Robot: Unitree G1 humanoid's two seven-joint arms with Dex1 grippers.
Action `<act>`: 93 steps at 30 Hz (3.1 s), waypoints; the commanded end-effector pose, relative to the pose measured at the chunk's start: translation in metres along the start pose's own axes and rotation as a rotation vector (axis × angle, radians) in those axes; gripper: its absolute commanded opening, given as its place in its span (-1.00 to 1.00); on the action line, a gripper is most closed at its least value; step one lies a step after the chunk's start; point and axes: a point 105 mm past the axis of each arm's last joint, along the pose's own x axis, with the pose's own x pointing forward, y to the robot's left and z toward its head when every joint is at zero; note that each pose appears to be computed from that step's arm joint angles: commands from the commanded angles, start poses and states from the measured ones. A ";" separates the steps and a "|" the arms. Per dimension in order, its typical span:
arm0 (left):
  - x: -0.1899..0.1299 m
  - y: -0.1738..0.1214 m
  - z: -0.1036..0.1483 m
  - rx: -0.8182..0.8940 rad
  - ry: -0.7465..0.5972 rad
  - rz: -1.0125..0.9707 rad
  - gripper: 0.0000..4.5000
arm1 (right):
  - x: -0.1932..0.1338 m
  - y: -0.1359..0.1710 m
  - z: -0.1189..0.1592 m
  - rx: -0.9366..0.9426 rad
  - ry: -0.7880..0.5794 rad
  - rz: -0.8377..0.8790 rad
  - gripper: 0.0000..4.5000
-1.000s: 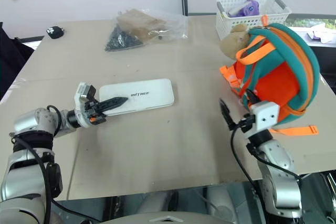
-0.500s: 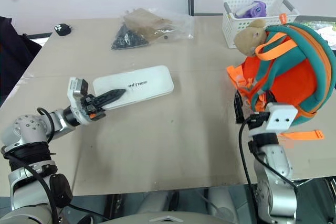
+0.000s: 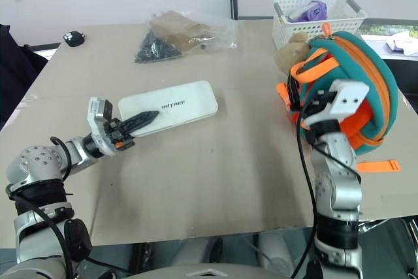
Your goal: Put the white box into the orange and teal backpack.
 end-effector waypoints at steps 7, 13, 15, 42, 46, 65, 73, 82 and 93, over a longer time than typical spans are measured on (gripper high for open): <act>-0.011 -0.016 0.020 0.111 -0.107 -0.028 -0.52 | 0.012 0.015 0.010 0.000 0.035 0.164 -0.30; -0.009 -0.020 0.030 0.151 -0.148 -0.035 -0.52 | 0.014 0.077 0.004 0.168 0.170 0.591 -0.94; -0.009 -0.021 0.033 0.164 -0.153 -0.038 -0.52 | -0.004 0.109 0.020 0.271 0.176 0.835 -0.94; 0.001 -0.132 0.040 0.795 -0.159 -0.539 -0.52 | -0.017 0.057 0.031 0.363 0.286 0.790 -0.94; 0.008 -0.113 0.032 0.863 -0.110 -0.443 -0.52 | -0.016 0.059 0.031 0.366 0.282 0.792 -0.94; 0.059 -0.066 0.036 1.205 0.084 -0.309 -0.52 | -0.020 0.064 0.031 0.367 0.283 0.803 -0.94; 0.133 -0.073 0.028 1.236 0.193 -0.336 -0.52 | -0.019 0.069 0.028 0.366 0.278 0.808 -0.94; 0.192 -0.098 0.007 1.219 0.205 -0.435 0.50 | -0.023 0.078 0.024 0.362 0.267 0.803 -0.95; 0.093 -0.156 0.041 0.813 -0.078 -0.578 0.95 | -0.028 0.072 0.022 0.328 0.252 0.738 -0.95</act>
